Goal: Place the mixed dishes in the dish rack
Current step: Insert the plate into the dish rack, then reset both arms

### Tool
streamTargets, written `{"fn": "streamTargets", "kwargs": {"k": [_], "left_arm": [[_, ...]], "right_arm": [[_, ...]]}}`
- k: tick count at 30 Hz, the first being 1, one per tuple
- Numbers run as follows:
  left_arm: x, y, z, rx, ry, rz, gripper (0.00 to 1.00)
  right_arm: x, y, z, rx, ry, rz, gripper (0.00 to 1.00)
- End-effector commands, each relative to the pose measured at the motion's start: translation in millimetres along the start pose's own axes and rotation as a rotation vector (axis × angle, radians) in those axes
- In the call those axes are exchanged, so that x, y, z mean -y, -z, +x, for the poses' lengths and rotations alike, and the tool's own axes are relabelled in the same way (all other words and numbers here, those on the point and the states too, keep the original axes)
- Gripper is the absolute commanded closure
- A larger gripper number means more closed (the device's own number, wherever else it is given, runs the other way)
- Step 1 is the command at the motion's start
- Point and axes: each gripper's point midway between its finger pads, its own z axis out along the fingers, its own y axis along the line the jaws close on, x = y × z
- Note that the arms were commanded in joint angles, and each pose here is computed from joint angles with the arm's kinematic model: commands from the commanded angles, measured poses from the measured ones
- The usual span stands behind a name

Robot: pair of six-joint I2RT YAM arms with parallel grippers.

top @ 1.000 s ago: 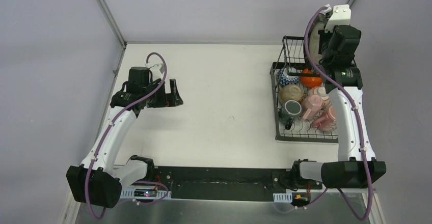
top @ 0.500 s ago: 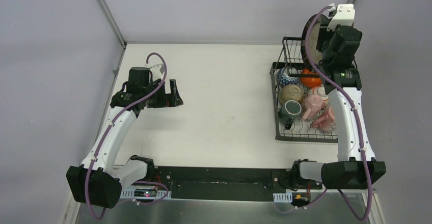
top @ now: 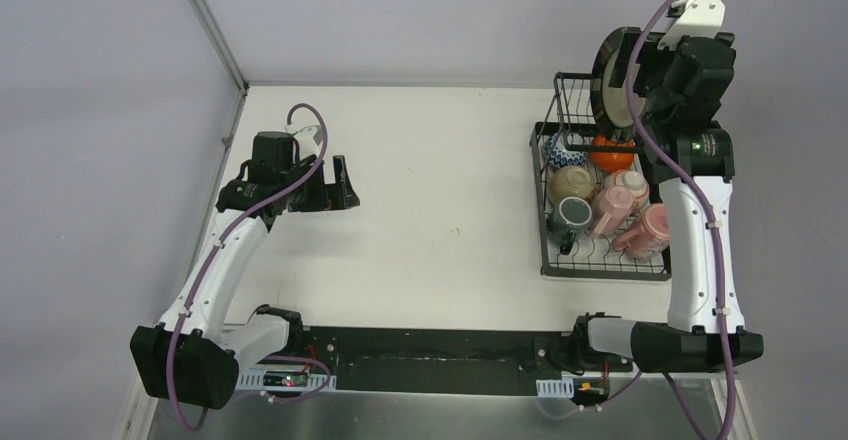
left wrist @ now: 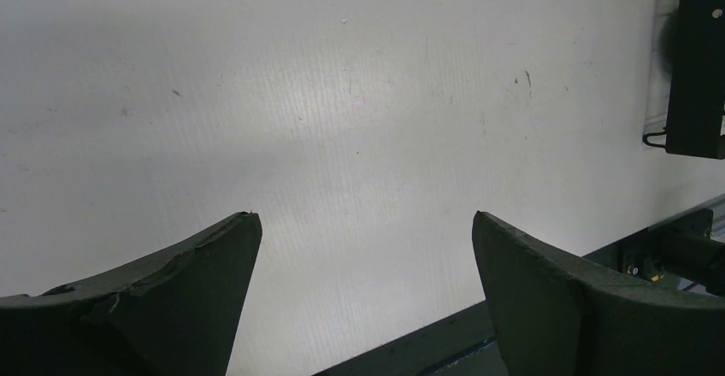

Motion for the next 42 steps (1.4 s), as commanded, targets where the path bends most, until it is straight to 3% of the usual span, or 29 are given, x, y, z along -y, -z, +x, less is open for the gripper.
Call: {"fn": "streamTargets", "kwargs": {"k": [1, 13, 25, 34, 42], "left_arm": [[2, 4, -9, 0.045, -0.037, -0.008, 0.01], [17, 11, -15, 0.082, -0.051, 0.066, 0.01], [43, 26, -29, 0.172, -0.074, 0.182, 0.01], [62, 43, -39, 0.263, -0.120, 0.252, 0.01], [65, 62, -45, 0.367, -0.159, 0.245, 0.01]], "right_arm": [[-26, 25, -13, -0.008, -0.084, -0.143, 0.00], [-125, 62, 9, -0.117, -0.272, -0.539, 0.00], [-231, 108, 97, -0.319, -0.203, -0.806, 0.00], [-253, 140, 153, -0.415, -0.163, -0.898, 0.00], [-248, 153, 166, -0.285, -0.250, -0.940, 0.00]]}}
